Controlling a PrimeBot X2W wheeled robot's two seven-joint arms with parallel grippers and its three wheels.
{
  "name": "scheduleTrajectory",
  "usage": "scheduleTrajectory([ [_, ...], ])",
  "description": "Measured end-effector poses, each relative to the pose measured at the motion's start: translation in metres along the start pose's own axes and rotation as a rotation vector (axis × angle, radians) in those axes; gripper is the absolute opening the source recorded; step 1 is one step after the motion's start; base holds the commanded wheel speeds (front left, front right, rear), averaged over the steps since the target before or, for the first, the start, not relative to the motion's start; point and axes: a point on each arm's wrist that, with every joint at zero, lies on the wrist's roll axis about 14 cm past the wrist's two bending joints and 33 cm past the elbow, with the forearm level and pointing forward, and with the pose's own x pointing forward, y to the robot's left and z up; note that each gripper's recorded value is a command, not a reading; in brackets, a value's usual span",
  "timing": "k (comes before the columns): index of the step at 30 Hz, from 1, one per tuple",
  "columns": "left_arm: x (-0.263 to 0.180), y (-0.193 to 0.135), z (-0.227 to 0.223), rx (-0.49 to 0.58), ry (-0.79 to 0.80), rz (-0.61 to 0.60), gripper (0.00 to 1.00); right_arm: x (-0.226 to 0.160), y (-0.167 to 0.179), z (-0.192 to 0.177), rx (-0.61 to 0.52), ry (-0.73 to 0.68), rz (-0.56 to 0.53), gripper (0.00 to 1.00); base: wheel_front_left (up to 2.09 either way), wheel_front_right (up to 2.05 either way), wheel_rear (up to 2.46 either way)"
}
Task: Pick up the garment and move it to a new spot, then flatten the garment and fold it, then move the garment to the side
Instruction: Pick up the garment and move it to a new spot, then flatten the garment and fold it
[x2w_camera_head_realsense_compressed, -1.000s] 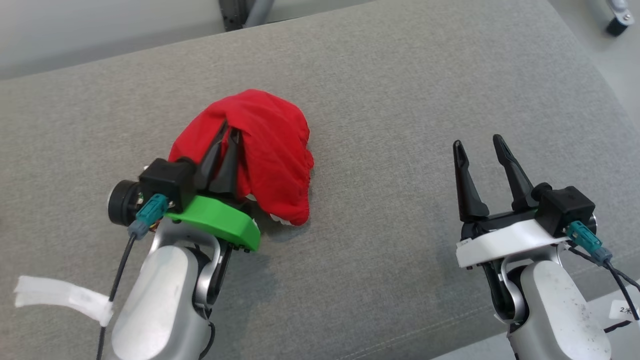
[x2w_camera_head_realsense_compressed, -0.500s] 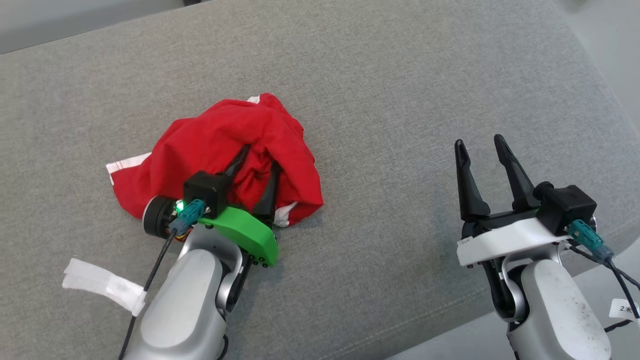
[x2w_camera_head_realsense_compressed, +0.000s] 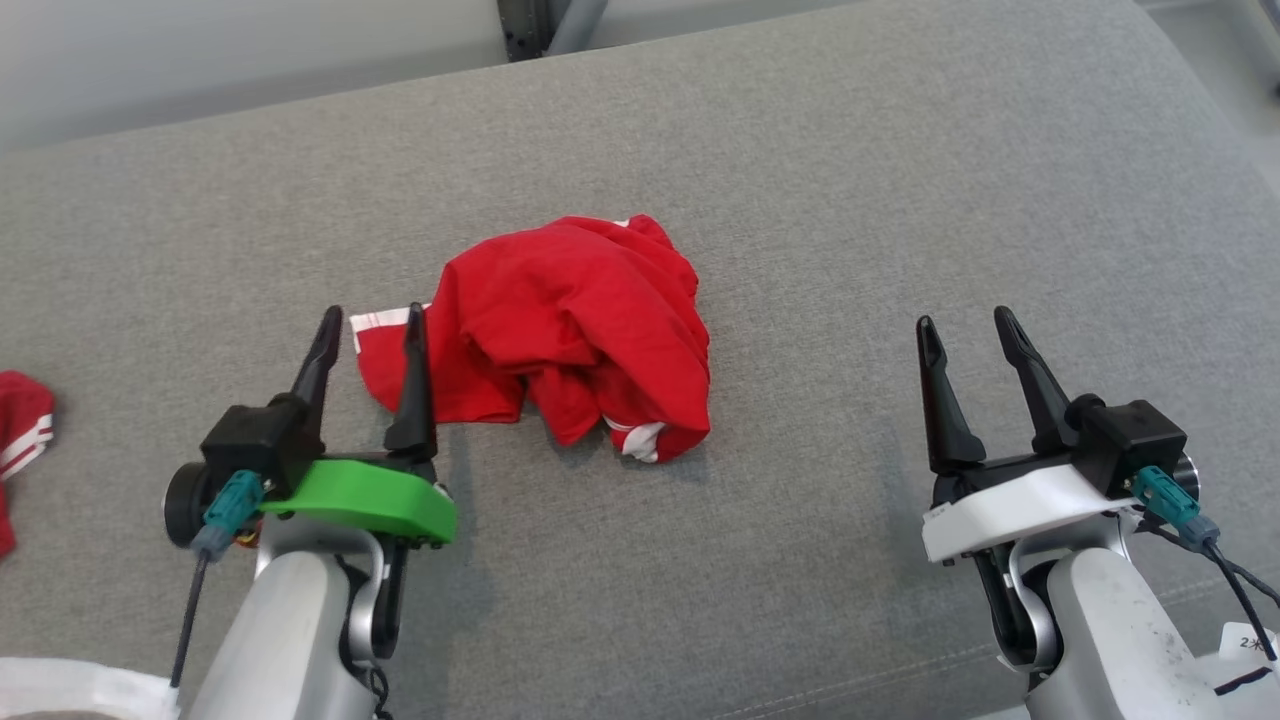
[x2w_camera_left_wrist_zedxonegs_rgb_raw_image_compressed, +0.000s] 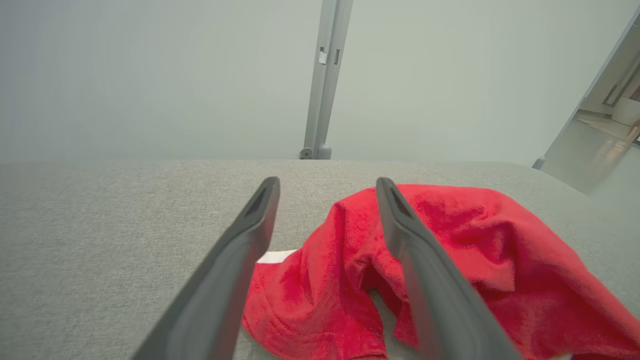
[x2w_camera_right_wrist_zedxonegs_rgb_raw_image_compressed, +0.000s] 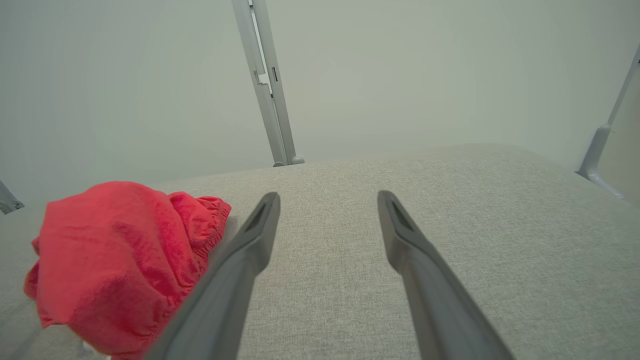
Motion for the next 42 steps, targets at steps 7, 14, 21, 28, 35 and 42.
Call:
scheduleTrajectory([
  [7, -0.038, 0.059, 0.032, 0.054, -0.066, 0.171, 1.0, -0.001, 0.018, 0.005, -0.005, -0.012, 0.058, 1.0, 0.0, 0.0, 0.0],
  [14, -0.071, 0.077, 0.049, 0.087, -0.101, 0.225, 1.0, -0.005, 0.027, 0.011, -0.014, -0.025, 0.096, 1.0, 0.0, 0.0, 0.0],
  [21, -0.092, 0.066, 0.053, 0.102, -0.114, 0.215, 1.0, -0.018, 0.025, 0.011, -0.028, -0.016, 0.099, 1.0, 0.0, 0.0, 0.0],
  [28, -0.106, 0.064, 0.052, 0.117, -0.104, 0.219, 1.0, -0.029, 0.023, 0.009, -0.032, -0.007, 0.096, 1.0, 0.0, 0.0, 0.0],
  [35, -0.111, 0.063, 0.052, 0.123, -0.096, 0.222, 1.0, -0.035, 0.023, 0.006, -0.035, 0.004, 0.097, 1.0, 0.0, 0.0, 0.0],
  [42, -0.111, 0.064, 0.051, 0.125, -0.088, 0.225, 1.0, -0.034, 0.024, 0.004, -0.033, 0.008, 0.101, 1.0, 0.0, 0.0, 0.0],
])
